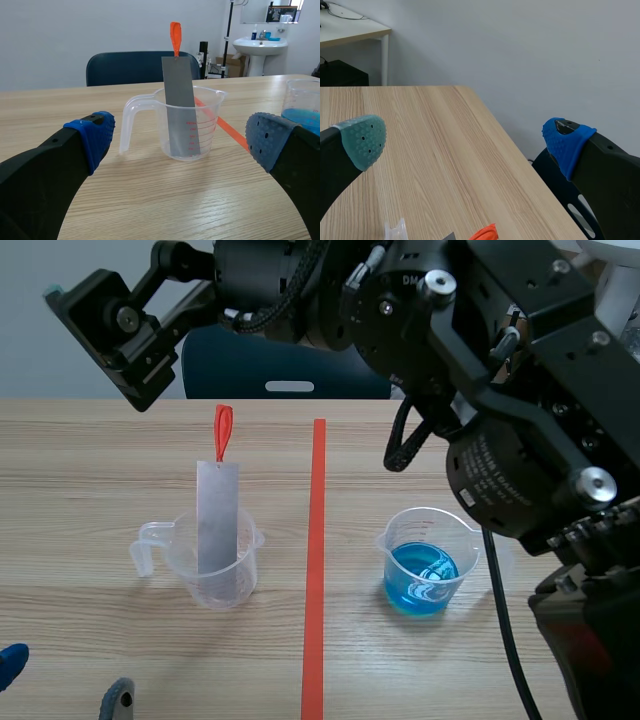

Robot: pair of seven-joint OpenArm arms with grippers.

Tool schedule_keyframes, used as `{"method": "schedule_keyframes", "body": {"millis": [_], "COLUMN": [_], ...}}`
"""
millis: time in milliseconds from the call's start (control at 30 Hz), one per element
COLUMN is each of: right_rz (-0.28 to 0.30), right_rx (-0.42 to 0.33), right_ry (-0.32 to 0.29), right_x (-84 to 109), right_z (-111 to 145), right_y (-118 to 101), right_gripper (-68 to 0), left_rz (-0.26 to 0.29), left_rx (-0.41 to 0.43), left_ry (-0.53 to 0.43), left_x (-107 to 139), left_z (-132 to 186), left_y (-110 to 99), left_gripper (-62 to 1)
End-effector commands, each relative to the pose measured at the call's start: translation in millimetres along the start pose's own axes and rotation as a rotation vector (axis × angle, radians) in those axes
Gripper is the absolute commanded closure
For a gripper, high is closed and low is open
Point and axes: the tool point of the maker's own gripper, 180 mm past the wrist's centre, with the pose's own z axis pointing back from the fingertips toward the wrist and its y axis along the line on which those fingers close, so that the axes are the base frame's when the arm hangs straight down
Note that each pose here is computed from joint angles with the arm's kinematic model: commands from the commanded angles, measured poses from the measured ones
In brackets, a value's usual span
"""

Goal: Do the redox reaction experiment. return to the home posture

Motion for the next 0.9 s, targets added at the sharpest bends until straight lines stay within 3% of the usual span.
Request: {"method": "schedule_keyframes", "body": {"millis": [0,533,867], "right_rz": [0.004,0.004,-0.021], "right_rx": [0.001,-0.001,-0.105], "right_ry": [-0.026,-0.021,0.011], "right_x": [7.4,6.4,-8.2], "right_z": [-2.1,-2.0,22.7], "right_y": [-1.9,-2.4,-40.8], "right_gripper": [-67.9,-67.9,-67.9], "left_rz": [-0.013,-0.013,-0.015], "left_rx": [0.0,0.0,-0.002], "left_ry": [-0.029,-0.029,-0.027], "left_x": [6.5,6.5,6.5], "left_z": [-2.7,-2.7,-2.1], "left_y": [4.3,4.3,5.0], "left_gripper": [-55.1,-55.1,-55.1]}}
